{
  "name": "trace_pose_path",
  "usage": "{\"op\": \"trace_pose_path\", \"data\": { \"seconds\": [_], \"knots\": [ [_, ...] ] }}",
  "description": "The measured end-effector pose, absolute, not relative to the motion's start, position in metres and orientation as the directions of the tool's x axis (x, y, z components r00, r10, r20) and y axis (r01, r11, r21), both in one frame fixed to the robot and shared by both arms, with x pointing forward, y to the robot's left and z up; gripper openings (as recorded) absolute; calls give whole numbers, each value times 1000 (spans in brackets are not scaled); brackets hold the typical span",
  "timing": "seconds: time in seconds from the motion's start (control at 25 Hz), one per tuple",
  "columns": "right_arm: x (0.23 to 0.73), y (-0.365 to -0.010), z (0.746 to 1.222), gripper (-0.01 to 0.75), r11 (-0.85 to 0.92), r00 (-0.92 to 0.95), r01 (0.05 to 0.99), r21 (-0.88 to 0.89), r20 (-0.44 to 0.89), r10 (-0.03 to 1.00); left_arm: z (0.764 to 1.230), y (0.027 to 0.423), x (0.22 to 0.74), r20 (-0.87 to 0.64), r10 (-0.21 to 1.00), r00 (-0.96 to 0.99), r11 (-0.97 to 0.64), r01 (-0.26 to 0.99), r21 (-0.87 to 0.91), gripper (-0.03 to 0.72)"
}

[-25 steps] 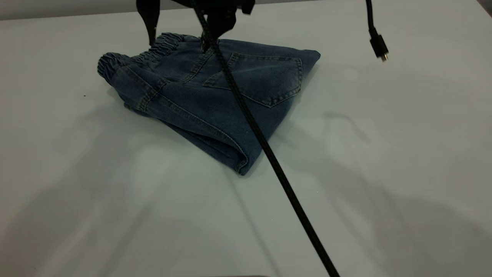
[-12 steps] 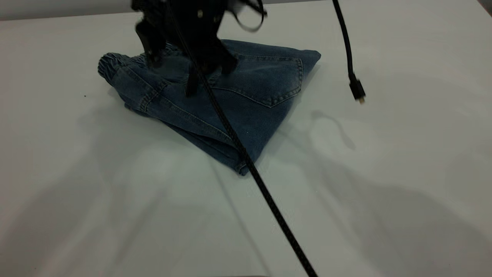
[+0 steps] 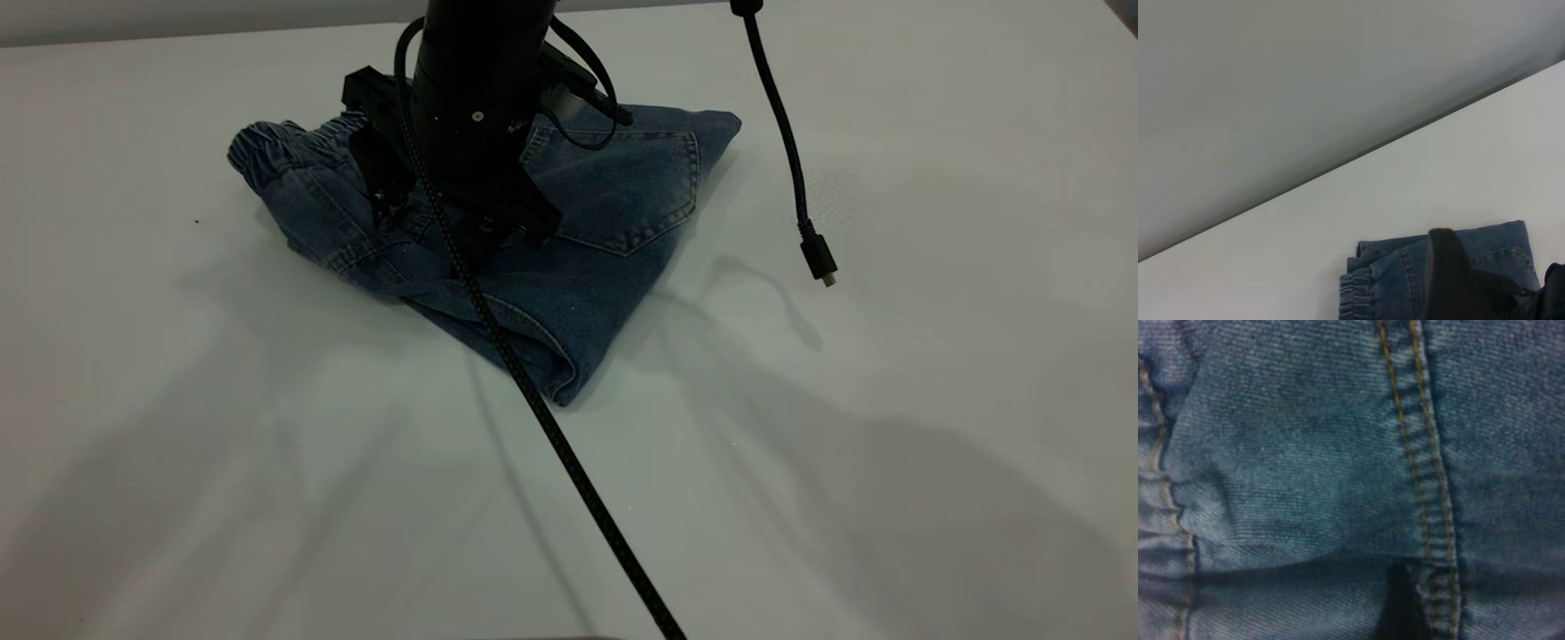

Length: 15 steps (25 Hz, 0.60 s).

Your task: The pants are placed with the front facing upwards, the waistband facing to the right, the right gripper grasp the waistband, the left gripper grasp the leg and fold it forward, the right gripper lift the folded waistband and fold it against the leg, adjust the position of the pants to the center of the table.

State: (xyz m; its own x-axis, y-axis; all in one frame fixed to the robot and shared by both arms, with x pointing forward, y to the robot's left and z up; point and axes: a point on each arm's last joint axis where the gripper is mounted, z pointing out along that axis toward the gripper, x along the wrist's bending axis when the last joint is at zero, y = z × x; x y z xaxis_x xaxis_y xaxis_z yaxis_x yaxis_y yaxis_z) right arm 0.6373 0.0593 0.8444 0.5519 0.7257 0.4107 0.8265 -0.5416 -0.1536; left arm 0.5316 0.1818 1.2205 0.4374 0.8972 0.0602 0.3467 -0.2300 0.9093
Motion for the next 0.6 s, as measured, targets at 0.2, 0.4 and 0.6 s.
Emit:
{"op": "trace_pose_path", "data": {
  "seconds": [0.2,0.4,0.6],
  "knots": [
    [633,55,844,459,-425,436,898,-111,354,828,1221,182,532,60,897,437,-230,347,909,359],
    [628,49,842,449,-278,290,957,-83,287,913,1220,182,532,60,897,438,-230,347,909,359],
    [618,46,841,447,-77,89,995,-65,198,976,1220,182,532,61,897,438,-231,347,909,359]
  ]
}}
